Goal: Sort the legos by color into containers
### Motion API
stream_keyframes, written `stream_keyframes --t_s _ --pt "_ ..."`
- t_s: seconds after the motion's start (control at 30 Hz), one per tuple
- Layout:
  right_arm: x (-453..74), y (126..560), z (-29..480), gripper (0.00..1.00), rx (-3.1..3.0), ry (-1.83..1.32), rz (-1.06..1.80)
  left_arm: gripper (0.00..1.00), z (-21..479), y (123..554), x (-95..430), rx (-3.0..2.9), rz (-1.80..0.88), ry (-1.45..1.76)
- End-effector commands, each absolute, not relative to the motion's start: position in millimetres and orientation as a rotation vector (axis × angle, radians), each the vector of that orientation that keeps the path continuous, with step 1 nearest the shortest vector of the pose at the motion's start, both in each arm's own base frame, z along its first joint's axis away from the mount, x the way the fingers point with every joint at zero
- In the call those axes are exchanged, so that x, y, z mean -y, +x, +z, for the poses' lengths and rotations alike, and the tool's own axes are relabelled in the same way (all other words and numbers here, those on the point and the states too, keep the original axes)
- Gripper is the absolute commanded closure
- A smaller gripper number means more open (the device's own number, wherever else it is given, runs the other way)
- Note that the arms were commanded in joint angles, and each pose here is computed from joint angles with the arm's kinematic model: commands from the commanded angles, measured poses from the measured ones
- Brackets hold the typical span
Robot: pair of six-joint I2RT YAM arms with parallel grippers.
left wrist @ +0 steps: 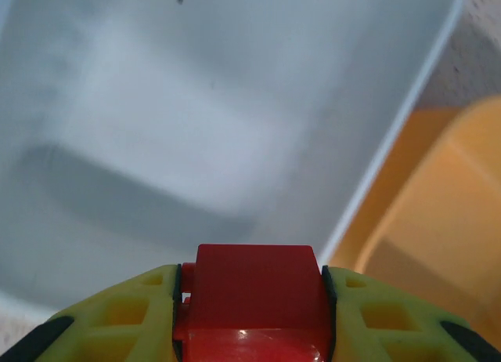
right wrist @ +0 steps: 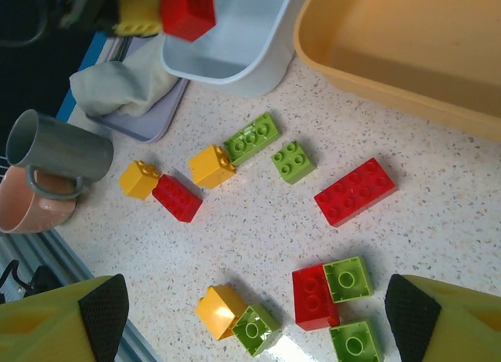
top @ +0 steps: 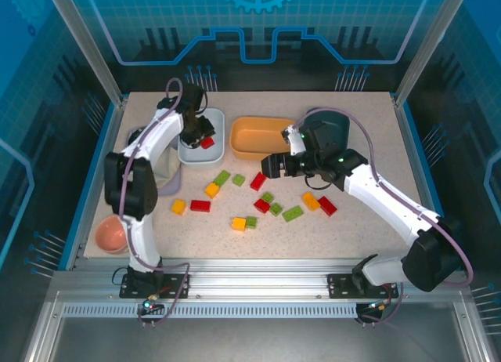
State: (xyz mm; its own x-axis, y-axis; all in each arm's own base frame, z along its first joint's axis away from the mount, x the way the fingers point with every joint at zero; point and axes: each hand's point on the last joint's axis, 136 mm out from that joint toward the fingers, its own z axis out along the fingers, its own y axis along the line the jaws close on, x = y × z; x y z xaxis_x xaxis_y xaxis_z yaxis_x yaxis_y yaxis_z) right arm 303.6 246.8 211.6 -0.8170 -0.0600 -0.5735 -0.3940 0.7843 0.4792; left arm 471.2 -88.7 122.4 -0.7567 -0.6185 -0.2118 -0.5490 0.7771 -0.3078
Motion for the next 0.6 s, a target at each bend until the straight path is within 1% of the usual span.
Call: stream_keyframes --t_s 0.0,0.13,0.23,0.27,0.4,0.47,0.57 --pt "-236 309 204 0.12 -2.493 -0.256 0.766 0.7 108 481 74 -2.735 -0.247 -0.893" --pt "-230 305 187 0.13 -2.553 -0.231 0.74 0.68 81 495 65 -2.768 -0.227 -0.938" --pt "-226 302 178 0.13 -2.588 -0.222 0.718 0.64 66 502 67 -2.794 -0.249 -0.946" --pt "-224 300 176 0.13 -2.596 -0.217 0.706 0.61 62 504 69 -2.804 -0.255 -0.944" --pt "-213 292 170 0.13 -2.627 -0.174 0.672 0.4 59 507 70 -2.812 -0.256 -0.942" --pt "-208 286 167 0.13 -2.649 -0.138 0.675 0.33 69 509 71 -2.793 -0.263 -0.933" --pt "-193 277 159 0.14 -2.7 -0.023 0.67 0.21 101 508 79 -2.743 -0.302 -0.892"
